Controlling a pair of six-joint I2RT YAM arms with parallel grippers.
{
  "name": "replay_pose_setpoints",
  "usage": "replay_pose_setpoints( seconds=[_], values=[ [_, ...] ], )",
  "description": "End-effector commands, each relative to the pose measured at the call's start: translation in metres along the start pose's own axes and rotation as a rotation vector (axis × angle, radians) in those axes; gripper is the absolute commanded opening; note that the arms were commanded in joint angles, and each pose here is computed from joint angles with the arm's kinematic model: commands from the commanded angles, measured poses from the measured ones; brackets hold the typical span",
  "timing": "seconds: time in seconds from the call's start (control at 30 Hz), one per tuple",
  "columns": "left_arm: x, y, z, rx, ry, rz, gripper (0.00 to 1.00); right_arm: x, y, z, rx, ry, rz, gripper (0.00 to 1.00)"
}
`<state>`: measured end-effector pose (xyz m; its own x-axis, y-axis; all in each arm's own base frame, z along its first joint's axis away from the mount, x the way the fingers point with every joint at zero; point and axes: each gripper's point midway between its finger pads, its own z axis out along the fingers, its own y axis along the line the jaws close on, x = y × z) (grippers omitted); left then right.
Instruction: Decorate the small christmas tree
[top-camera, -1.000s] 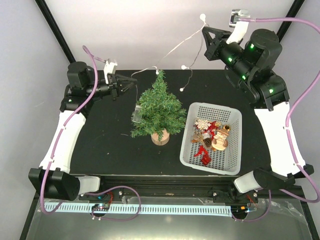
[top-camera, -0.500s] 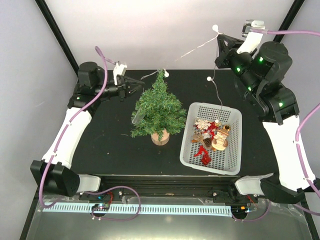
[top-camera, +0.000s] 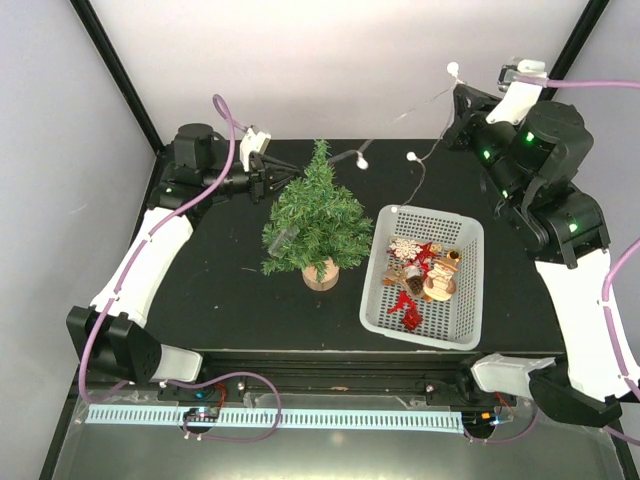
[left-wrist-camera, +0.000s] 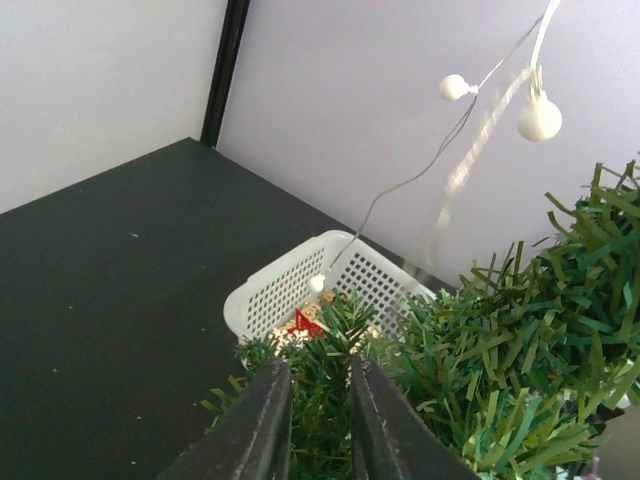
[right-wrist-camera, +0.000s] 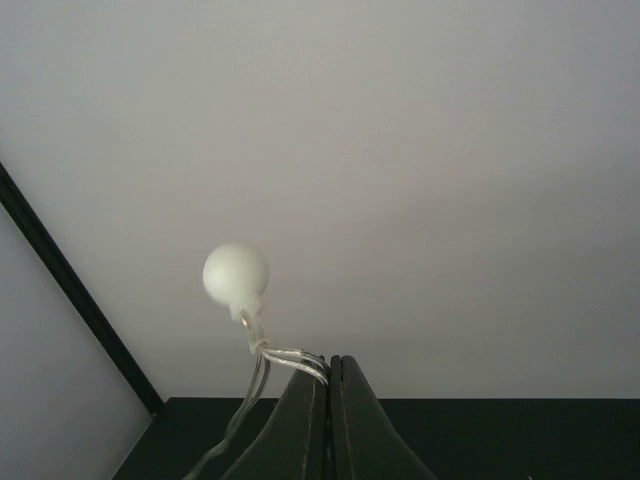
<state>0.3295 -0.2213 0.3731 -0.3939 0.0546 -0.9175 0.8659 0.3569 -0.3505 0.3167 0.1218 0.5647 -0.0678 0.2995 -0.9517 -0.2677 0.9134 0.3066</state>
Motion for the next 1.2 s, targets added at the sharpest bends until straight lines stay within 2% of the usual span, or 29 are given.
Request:
replay_pose_setpoints(
  seconds=[0.0, 0.1, 0.17, 0.2, 0.5, 0.87, 1.17],
  values=[
    [-0.013, -0.002, -0.004, -0.028, -0.012, 0.05, 0.19, -0.006, -0.014, -0.016, 0.069, -0.026, 0.0, 0.01],
    [-0.014, -0.004, -0.006, -0.038, -0.014, 0.066, 0.32, -0.001, -0.021, -0.024, 0.092, -0.025, 0.006, 0.01],
    [-0.015, -0.005, -0.007, -0.043, -0.017, 0.073, 0.49, 0.001, -0.026, -0.028, 0.115, -0.027, 0.003, 0.01],
    [-0.016, -0.005, -0.007, -0.044, -0.018, 0.076, 0.54, 0.003, -0.029, -0.031, 0.125, -0.024, 0.002, 0.01],
    [-0.031, -0.009, -0.016, -0.102, -0.03, 0.129, 0.82, 0.03, -0.049, -0.04, 0.208, 0.043, -0.021, 0.01],
    [-0.036, -0.013, -0.024, -0.14, -0.03, 0.173, 0.88, 0.084, -0.067, -0.016, 0.302, 0.237, -0.073, 0.01],
    [-0.048, -0.015, -0.039, -0.239, -0.053, 0.242, 0.9, 0.112, -0.072, -0.038, 0.279, 0.318, -0.075, 0.01]
  ],
)
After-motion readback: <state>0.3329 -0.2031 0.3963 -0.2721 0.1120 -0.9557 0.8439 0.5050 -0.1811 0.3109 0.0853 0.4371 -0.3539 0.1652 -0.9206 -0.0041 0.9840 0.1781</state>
